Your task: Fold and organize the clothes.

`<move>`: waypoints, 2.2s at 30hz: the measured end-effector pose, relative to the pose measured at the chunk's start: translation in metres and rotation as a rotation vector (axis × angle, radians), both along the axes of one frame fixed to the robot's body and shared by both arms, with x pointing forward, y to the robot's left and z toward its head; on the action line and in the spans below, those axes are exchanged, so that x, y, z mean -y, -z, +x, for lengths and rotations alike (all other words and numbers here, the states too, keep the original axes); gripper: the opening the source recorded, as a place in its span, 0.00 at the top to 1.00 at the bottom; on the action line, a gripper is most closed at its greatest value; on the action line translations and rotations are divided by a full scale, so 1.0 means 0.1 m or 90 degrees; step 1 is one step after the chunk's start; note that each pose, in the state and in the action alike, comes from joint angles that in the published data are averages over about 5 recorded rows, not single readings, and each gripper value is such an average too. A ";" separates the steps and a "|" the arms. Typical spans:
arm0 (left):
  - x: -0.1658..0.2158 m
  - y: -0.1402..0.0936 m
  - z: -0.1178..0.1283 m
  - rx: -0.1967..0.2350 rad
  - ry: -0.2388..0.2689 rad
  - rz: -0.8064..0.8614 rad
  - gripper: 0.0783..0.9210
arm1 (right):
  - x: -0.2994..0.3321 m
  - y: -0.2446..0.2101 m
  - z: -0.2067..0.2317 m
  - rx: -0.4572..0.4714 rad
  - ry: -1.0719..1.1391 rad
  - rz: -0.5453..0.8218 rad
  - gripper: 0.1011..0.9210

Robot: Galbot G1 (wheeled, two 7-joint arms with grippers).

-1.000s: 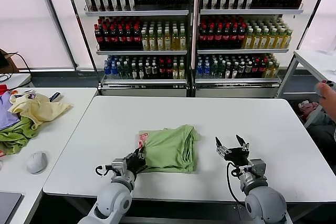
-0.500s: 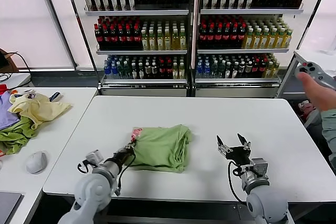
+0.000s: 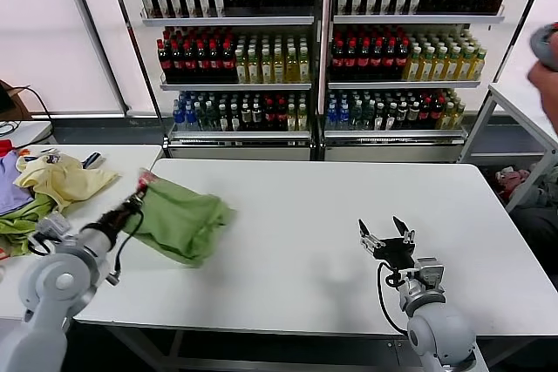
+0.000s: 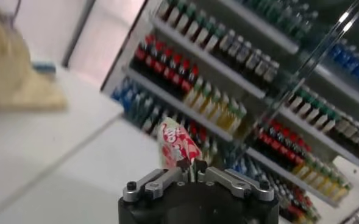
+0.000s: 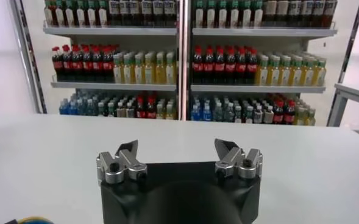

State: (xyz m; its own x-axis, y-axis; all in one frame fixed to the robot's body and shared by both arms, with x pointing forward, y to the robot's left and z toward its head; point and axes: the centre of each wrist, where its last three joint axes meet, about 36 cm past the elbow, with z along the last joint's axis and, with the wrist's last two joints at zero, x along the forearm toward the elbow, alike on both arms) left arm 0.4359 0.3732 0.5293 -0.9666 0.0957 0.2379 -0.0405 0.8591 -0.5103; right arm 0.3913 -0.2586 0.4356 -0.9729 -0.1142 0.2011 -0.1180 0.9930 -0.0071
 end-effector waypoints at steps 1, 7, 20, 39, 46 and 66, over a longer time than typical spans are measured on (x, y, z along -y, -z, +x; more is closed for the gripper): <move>0.01 -0.06 -0.02 0.009 0.003 0.009 0.95 | 0.00 0.00 0.00 0.001 0.000 0.000 0.12; 0.41 -0.12 -0.05 0.043 0.046 0.070 0.95 | -0.01 -0.01 0.02 0.005 -0.001 0.000 0.12; 2.05 0.70 0.26 0.039 0.194 0.209 0.95 | 0.02 -0.01 0.04 0.007 0.001 0.000 0.12; 3.46 1.13 0.24 0.147 0.356 0.313 0.52 | -0.02 0.02 0.11 0.004 0.003 0.006 0.12; 3.27 1.08 0.09 0.187 0.315 0.293 0.29 | -0.20 0.09 0.20 -0.010 0.007 0.017 0.12; 2.24 1.10 -0.47 0.174 0.106 0.306 0.12 | -1.22 0.36 0.98 -0.120 0.048 0.041 0.17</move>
State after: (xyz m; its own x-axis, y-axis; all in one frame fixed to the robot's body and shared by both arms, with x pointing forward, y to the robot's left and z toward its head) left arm 0.3886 0.1490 0.4195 -0.9802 0.1947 0.0358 0.1935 0.9805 -0.0340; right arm 0.4894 -0.1367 0.3992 -0.9250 -0.0609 0.3751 -0.0364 0.9967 0.0719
